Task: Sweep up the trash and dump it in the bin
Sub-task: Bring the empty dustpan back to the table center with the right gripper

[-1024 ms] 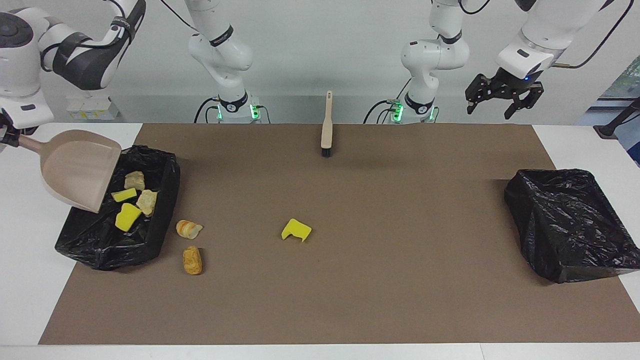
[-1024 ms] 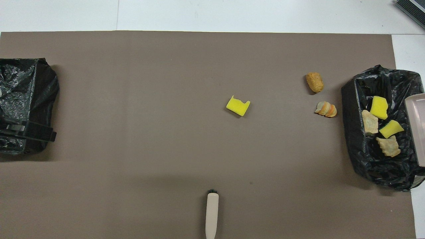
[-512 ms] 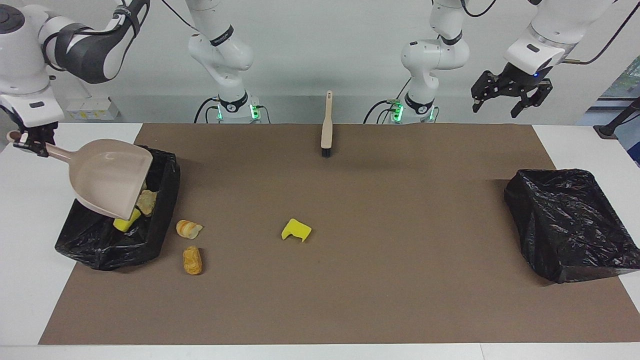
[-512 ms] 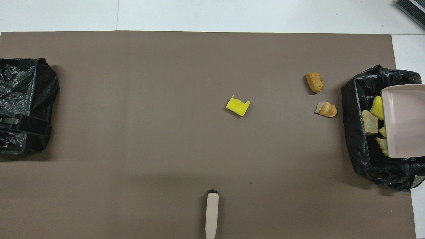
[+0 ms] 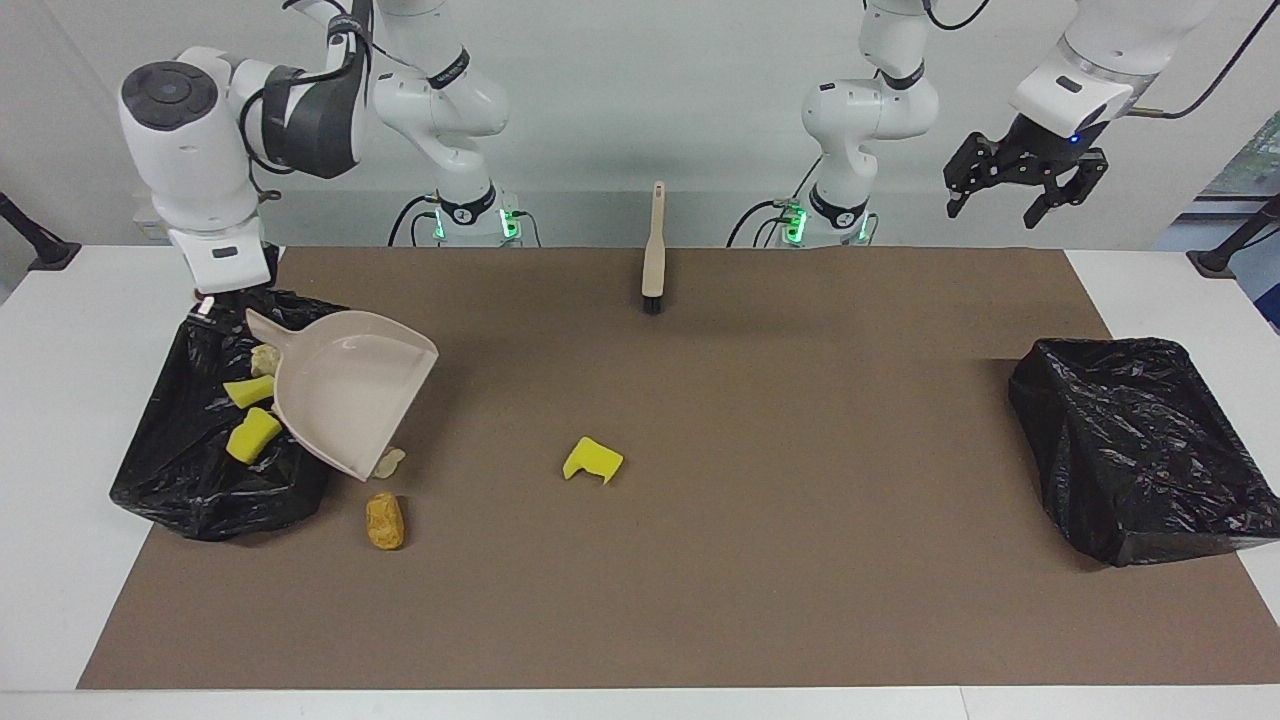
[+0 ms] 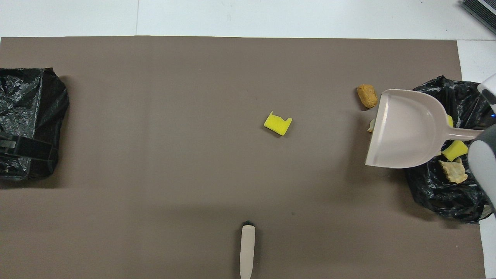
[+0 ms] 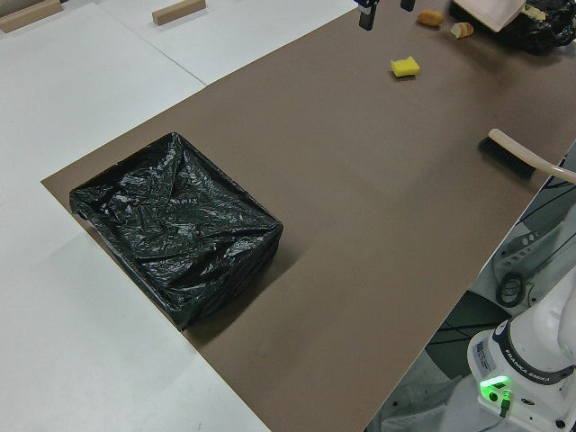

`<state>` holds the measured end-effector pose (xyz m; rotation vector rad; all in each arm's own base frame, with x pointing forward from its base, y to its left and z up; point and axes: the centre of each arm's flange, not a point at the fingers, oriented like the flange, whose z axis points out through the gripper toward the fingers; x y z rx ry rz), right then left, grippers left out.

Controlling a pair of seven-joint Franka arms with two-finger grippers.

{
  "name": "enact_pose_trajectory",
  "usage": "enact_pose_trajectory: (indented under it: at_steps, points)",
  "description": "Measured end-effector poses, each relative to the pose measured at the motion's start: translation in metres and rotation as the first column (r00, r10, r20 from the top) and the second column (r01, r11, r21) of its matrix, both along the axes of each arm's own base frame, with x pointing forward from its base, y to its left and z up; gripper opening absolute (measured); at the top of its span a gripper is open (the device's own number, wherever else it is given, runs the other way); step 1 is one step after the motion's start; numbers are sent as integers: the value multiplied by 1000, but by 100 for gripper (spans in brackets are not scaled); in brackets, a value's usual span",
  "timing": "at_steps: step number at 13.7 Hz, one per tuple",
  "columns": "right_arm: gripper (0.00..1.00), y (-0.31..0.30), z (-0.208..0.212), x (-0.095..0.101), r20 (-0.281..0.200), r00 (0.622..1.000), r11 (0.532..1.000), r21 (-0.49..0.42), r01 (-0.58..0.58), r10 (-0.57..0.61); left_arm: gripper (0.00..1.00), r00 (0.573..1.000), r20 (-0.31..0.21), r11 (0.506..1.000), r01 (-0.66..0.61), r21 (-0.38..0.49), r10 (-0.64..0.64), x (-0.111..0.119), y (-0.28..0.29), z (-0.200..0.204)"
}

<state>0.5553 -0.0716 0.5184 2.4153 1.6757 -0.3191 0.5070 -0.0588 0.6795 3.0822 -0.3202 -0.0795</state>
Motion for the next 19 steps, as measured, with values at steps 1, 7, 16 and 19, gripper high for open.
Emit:
enact_pose_trajectory:
  at_steps: [1,7,16,19]
  points:
    - [33,16,-11,-3,-1,999,998,6,55,-55,100,1000,0,1000,-1,0,1,0,0,0]
    - [33,141,-45,-18,41,926,926,44,375,-376,100,1000,0,1000,-5,0,5,0,3,0]
    - [33,328,-47,-71,110,594,604,163,780,-797,100,1000,0,1000,-3,0,3,0,2,0]
    - [33,381,-49,-89,78,549,552,222,804,-832,100,1000,3,1000,1,0,-1,0,-1,0]
